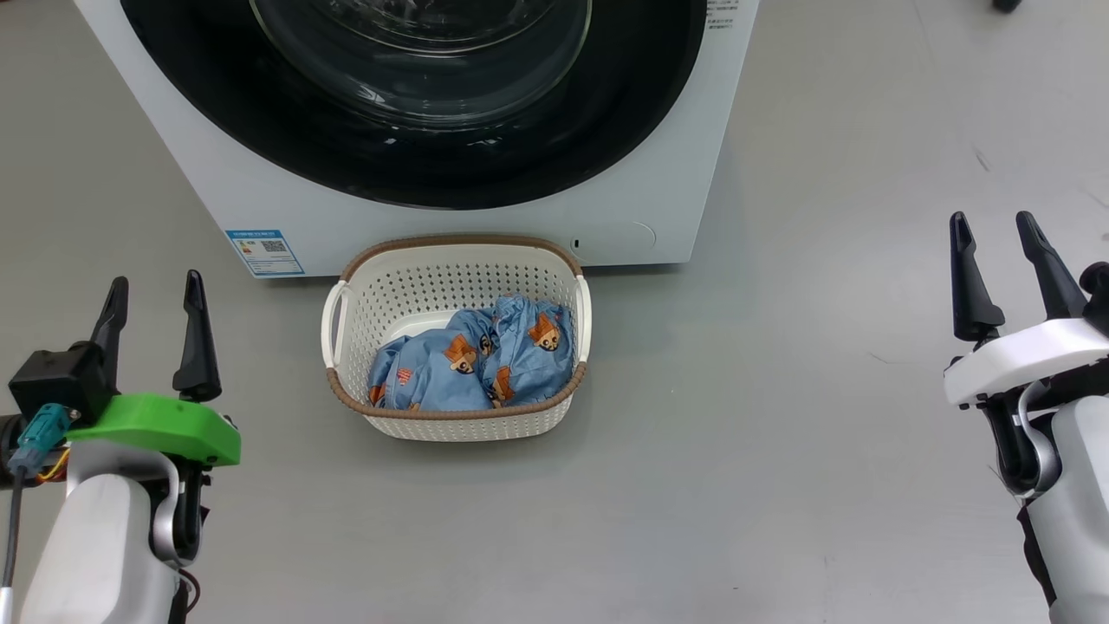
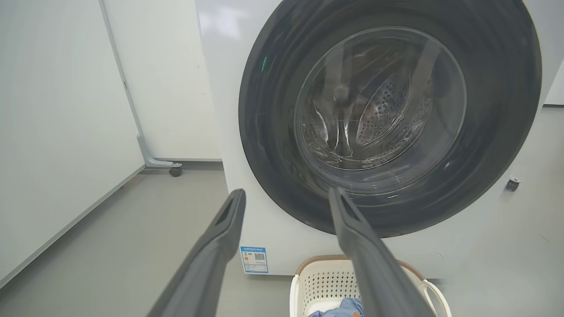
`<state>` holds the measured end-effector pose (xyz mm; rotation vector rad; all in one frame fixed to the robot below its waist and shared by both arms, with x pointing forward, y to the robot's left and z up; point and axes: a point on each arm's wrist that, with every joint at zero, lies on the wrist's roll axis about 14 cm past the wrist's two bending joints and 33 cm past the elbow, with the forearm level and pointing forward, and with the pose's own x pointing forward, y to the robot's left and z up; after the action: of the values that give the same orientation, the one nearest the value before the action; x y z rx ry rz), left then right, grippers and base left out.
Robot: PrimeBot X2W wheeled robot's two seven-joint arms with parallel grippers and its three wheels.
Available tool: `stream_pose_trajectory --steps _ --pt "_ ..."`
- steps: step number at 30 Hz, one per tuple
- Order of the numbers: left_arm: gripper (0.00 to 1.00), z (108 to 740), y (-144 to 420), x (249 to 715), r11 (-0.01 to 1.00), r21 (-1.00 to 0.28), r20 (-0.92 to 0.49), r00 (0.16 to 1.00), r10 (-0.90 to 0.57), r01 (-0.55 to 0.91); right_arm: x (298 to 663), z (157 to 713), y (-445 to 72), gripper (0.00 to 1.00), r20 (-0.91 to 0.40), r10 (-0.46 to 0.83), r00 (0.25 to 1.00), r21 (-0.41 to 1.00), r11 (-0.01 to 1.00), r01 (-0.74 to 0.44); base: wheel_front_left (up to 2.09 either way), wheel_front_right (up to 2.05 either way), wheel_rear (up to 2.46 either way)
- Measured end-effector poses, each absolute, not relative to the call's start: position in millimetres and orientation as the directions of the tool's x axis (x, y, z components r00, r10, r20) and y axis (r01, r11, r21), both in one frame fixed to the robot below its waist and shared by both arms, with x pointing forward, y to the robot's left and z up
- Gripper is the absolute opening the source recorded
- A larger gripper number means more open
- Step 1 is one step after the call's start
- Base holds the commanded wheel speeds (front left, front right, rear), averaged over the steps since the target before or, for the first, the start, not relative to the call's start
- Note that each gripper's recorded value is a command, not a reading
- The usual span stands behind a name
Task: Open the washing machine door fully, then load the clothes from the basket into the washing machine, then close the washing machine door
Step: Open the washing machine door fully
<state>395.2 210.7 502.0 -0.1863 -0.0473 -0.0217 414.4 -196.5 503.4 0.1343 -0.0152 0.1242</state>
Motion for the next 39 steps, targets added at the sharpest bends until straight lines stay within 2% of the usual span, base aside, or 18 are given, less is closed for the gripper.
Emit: stream_pose_trajectory --steps 15,39 --pt "1.00 501.9 210.1 394.8 0.982 -0.187 0.050 0.998 -0.022 0.031 416.0 503.0 -194.7 1.00 0.025 0.123 0.992 0.129 0.984 -0.125 0.30 0.30 -0.60" --pt "1.00 503.8 203.2 395.7 0.984 -0.168 0.058 0.997 -0.047 0.056 419.2 505.4 -194.3 1.00 0.037 0.122 0.992 0.121 0.985 -0.126 0.01 0.01 -0.02"
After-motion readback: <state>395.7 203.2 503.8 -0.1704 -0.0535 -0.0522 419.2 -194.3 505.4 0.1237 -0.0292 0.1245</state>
